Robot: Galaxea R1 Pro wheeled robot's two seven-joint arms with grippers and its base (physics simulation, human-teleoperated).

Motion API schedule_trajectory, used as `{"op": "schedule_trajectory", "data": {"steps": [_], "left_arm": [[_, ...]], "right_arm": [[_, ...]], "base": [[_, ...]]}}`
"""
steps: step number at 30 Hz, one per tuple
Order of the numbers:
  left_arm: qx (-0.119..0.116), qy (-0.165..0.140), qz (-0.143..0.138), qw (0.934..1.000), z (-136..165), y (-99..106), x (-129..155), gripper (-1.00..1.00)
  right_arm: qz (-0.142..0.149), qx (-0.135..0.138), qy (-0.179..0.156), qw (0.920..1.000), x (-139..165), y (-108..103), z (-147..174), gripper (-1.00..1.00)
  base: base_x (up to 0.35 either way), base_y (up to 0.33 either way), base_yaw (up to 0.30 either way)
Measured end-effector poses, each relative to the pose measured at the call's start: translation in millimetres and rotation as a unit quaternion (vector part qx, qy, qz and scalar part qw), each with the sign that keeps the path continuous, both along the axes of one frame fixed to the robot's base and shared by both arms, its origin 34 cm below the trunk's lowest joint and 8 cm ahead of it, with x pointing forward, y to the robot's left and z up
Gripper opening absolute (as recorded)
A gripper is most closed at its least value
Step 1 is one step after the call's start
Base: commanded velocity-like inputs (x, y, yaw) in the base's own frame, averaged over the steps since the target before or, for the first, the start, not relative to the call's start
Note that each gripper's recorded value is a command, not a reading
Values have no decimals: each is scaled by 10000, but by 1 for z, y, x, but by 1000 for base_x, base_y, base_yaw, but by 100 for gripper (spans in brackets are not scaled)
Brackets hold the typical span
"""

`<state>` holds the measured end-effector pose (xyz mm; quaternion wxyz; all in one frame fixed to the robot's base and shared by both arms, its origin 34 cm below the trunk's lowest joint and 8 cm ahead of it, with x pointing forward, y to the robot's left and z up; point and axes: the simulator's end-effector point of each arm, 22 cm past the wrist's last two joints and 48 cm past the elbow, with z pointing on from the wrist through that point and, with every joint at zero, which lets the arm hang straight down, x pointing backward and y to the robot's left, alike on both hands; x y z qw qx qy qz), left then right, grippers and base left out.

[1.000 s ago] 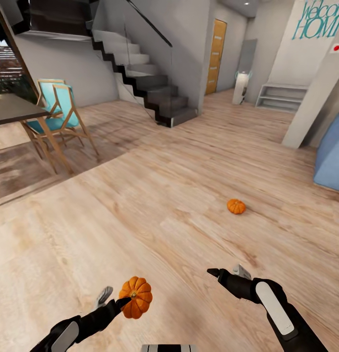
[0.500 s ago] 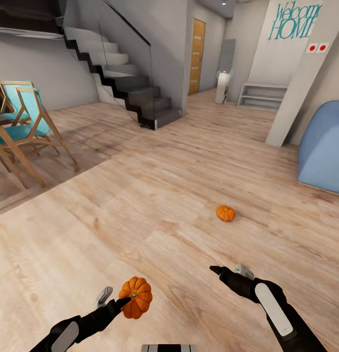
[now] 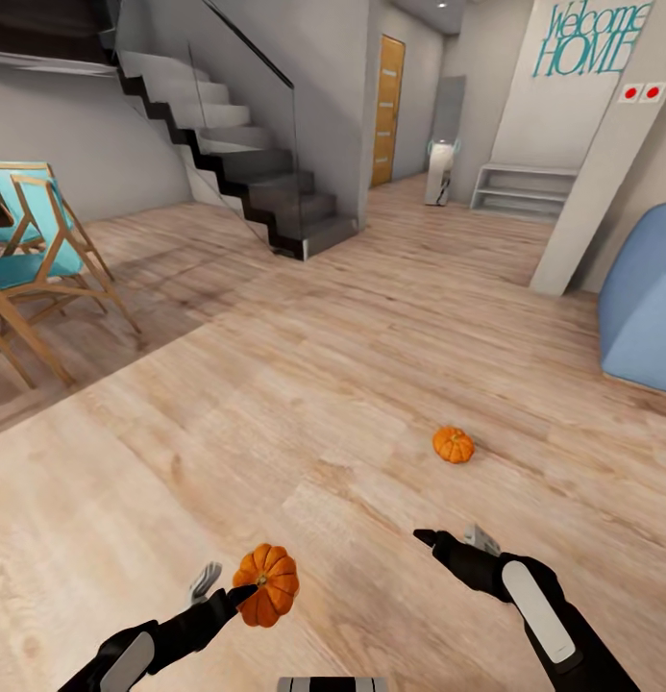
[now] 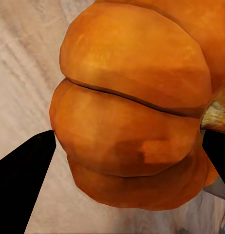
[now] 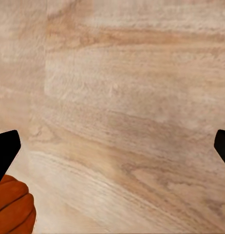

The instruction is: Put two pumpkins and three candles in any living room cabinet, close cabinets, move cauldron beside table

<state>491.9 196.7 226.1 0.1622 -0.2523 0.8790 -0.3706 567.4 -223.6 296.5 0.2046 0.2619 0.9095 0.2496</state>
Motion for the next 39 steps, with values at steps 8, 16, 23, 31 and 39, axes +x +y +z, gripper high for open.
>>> {"op": "schedule_trajectory", "data": {"steps": [8, 16, 23, 31, 39], "left_arm": [[-10, -27, 3, 10000, 2, 0, 2, -100], [-11, -71, 3, 10000, 6, 0, 4, -100], [-222, -272, -20, 9994, 21, 4, 11, -100], [-965, -592, -466, 9925, 103, -3, 57, -100], [-1183, -1184, -321, 9854, 171, 11, 102, -100]], "right_arm": [[-25, 47, -21, 10000, 1, 0, 3, 100], [-31, 48, -58, 10000, 3, 0, 7, 100], [-45, 34, -84, 9999, 4, -2, 10, 100], [-281, 10, 180, 9994, -10, -19, -8, 100], [-399, 344, -158, 9985, 4, -19, 9, 100]], "base": [[334, 0, -134], [334, 0, -226], [327, 0, -229], [326, 0, -229], [288, 0, -229]]}}
